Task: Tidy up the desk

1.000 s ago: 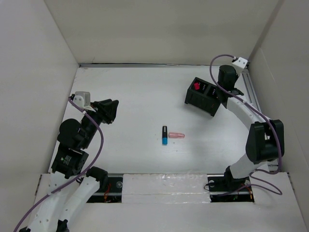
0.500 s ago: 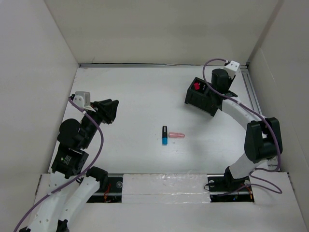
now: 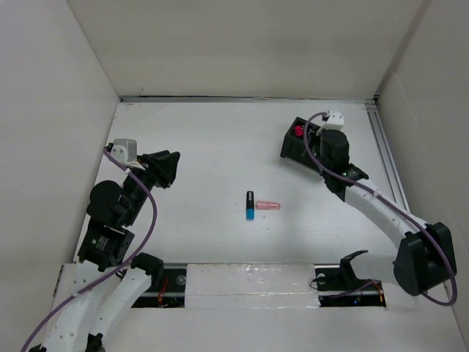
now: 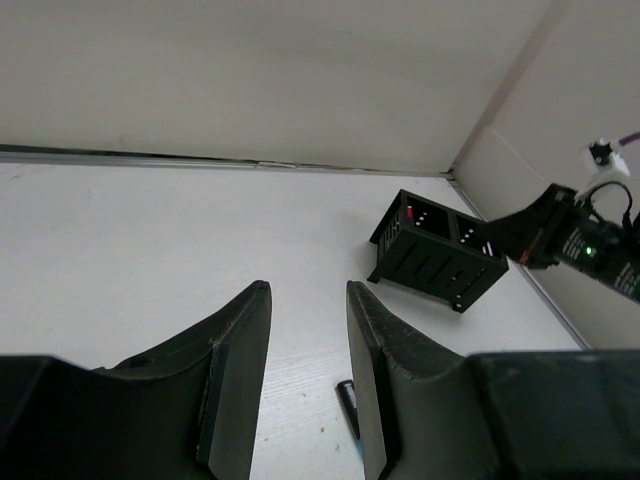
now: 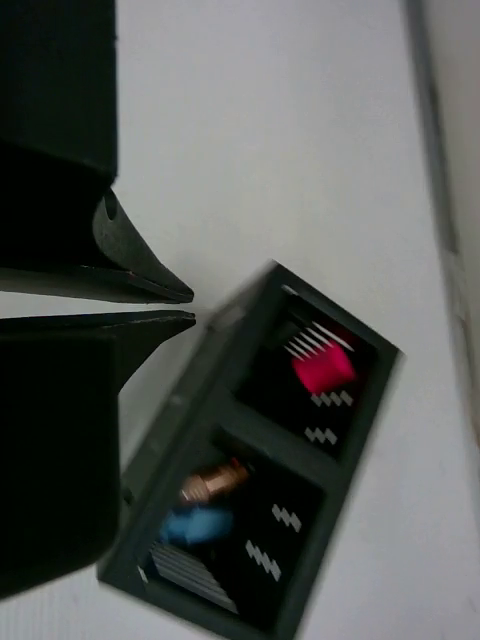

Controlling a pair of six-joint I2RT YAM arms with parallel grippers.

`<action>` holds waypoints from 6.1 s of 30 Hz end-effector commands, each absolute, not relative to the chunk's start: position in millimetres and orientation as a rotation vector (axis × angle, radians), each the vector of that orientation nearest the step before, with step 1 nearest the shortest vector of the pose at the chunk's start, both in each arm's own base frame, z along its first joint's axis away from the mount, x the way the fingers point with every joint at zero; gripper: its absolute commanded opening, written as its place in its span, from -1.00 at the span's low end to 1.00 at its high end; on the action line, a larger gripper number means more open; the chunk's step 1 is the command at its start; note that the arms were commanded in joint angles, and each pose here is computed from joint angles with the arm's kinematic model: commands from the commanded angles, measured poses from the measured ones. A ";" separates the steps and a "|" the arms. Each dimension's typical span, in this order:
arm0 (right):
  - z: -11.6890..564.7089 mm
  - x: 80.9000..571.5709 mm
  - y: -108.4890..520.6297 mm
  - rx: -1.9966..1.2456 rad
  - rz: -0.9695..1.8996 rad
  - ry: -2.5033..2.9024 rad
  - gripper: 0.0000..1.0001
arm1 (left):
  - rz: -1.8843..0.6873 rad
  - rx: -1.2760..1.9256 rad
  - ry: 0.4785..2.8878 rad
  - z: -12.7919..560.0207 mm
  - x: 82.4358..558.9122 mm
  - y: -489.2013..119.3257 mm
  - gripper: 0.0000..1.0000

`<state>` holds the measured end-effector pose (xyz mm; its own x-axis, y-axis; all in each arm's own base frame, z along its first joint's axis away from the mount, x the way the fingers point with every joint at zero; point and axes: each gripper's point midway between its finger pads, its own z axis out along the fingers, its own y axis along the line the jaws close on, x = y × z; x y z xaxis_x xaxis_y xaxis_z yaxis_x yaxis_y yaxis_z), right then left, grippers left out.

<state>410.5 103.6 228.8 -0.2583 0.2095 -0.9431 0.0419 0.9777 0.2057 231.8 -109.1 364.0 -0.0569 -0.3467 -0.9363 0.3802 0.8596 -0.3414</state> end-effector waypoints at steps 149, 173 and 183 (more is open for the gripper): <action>125.0 316.3 268.6 -0.249 0.473 2.118 -0.19 | -0.612 0.045 1.484 371.5 233.0 -113.5 -0.45; 28.1 311.0 308.9 -0.372 0.315 2.320 -0.23 | -0.618 0.049 1.485 371.1 231.9 -114.3 -0.40; 137.1 361.9 289.2 -0.219 0.421 2.092 -0.66 | -0.615 0.044 1.478 373.0 232.1 -112.5 -0.40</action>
